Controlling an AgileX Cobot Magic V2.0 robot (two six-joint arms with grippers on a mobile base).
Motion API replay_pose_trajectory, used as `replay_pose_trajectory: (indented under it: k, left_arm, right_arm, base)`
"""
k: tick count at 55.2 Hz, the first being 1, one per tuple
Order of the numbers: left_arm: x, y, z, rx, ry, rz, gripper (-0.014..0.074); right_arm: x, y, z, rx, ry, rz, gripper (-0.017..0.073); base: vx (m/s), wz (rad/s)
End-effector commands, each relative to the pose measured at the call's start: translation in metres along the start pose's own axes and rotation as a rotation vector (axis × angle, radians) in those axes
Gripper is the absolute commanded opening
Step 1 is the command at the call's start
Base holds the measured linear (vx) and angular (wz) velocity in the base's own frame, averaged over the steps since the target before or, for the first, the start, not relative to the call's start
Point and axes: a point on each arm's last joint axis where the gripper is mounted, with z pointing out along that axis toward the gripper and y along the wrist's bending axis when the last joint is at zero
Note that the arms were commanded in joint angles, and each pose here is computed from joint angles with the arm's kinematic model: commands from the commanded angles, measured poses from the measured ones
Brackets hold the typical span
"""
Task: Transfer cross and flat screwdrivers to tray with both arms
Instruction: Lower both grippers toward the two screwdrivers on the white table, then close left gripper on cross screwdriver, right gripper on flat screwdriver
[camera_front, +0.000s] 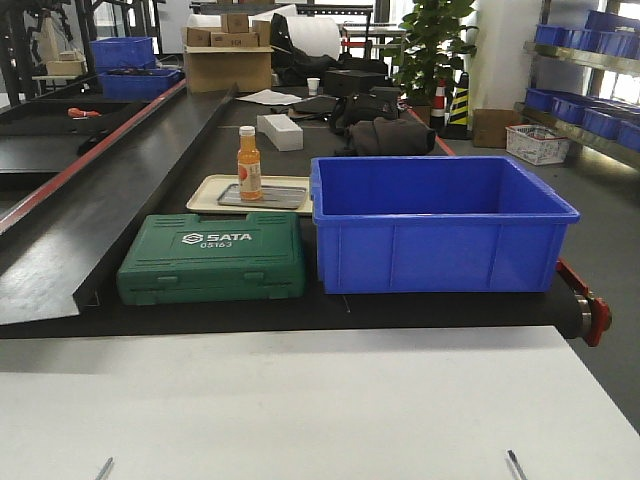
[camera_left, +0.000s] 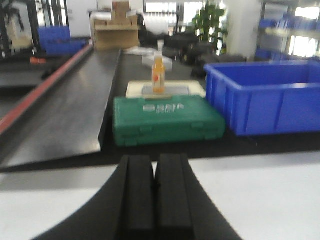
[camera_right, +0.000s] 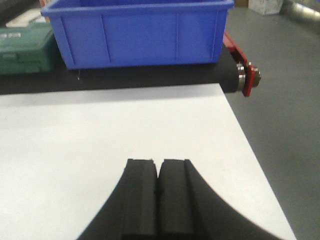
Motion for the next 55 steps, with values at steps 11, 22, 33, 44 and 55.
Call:
replay_pose_trajectory:
  k: [11, 22, 33, 44, 55]
  left_arm:
    - [0.007, -0.001, 0.042, 0.003, 0.080, -0.008, 0.0384]
    - [0.033, 0.003, 0.069, -0.025, 0.331, -0.024, 0.0489]
    - [0.047, 0.015, 0.106, -0.081, 0.727, -0.019, 0.0489]
    - [0.053, 0.017, 0.157, 0.015, 0.895, 0.140, 0.0489]
    - [0.073, 0.017, 0.193, 0.060, 0.989, 0.147, 0.0489]
  right_arm:
    - [-0.006, 0.001, 0.028, -0.002, 0.043, -0.013, 0.0325]
    - [0.003, 0.001, 0.042, 0.004, 0.132, -0.012, 0.0396]
    - [0.004, 0.001, 0.044, 0.003, 0.141, -0.012, 0.0395]
    - [0.004, 0.001, 0.044, 0.004, 0.144, -0.012, 0.0395]
    - [0.005, 0.001, 0.044, 0.004, 0.145, -0.012, 0.0395]
  base:
    - [0.00, 0.00]
    - [0.00, 0.00]
    - [0.00, 0.00]
    - [0.00, 0.00]
    - [0.00, 0.00]
